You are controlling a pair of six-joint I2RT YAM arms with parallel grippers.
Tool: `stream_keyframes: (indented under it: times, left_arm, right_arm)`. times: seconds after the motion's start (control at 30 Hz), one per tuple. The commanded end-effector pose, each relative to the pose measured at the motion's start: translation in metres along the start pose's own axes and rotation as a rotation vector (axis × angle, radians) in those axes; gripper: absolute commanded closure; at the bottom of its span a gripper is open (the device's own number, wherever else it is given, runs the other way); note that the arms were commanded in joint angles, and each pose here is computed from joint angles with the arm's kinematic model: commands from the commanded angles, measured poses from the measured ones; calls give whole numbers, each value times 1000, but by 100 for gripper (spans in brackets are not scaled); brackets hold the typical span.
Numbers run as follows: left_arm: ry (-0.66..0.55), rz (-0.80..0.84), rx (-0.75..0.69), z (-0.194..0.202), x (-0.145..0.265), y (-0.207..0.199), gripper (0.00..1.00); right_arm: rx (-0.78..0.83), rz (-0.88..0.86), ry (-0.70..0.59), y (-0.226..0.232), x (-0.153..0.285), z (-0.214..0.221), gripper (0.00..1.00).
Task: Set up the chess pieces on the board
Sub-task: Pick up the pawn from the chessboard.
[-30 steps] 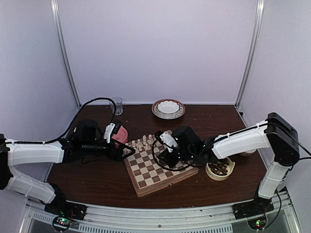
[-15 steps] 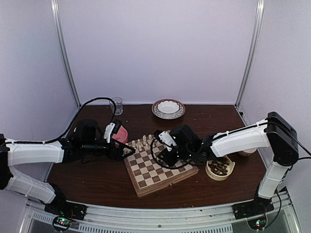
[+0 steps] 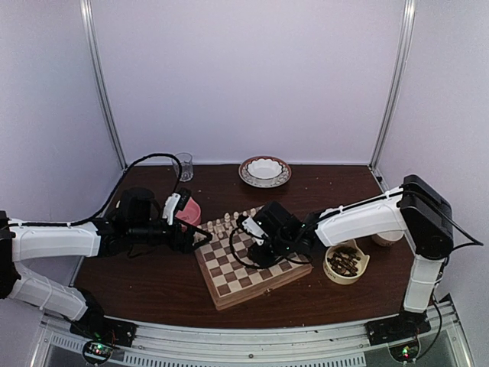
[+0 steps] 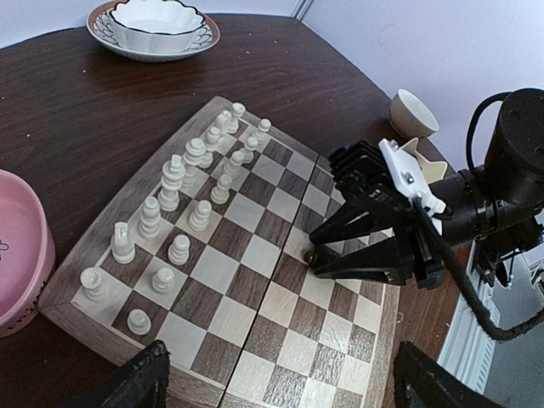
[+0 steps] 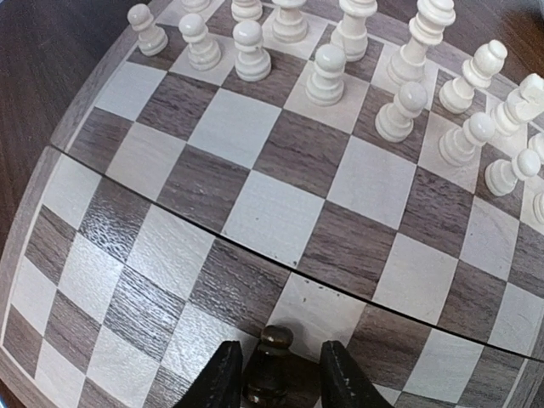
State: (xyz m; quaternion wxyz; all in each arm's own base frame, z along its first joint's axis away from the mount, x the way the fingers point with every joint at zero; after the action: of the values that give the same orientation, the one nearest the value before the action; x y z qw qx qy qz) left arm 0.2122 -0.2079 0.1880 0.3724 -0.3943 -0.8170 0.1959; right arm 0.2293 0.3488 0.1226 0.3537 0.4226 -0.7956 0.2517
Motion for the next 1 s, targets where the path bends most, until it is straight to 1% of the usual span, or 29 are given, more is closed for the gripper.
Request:
stream_keyframes:
  times: [0.0, 0.1, 0.23, 0.53, 0.57, 0.7, 0.8, 0.97]
  left_arm:
    - [-29, 10, -36, -9, 3, -8, 9]
    - [-29, 9, -35, -9, 3, -8, 8]
    - [-32, 9, -36, -9, 4, -8, 8]
    - [-32, 1, -39, -8, 4, -7, 9]
    - [-30, 1, -39, -8, 4, -7, 9]
    - [-30, 1, -38, -8, 4, -7, 9]
    - [-32, 3, -39, -8, 5, -8, 9]
    - [-23, 16, -34, -8, 4, -9, 9]
  right_arm:
    - [14, 18, 40, 2, -3, 1, 66]
    - [22, 16, 42, 4, -2, 3, 69]
    - [32, 28, 47, 6, 0, 5, 70]
    - [47, 66, 40, 8, 10, 6, 65]
    - [48, 68, 38, 8, 11, 7, 66]
    - [53, 64, 37, 9, 11, 5, 77]
    - [60, 59, 32, 11, 12, 5, 81]
    - [77, 36, -14, 16, 20, 0, 83]
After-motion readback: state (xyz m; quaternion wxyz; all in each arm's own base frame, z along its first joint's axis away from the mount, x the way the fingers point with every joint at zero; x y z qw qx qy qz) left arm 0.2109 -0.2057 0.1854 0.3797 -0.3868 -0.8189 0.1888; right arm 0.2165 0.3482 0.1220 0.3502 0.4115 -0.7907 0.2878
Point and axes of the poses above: each gripper's point midway between its finger pads, its own x axis back along the fingers, its own y axis along the line the jaws close on, z = x × y, the point moved 9 cm from there along x, back along the fingers, and after that the axes turned 14 degrees about x, right-handed, at the moved point
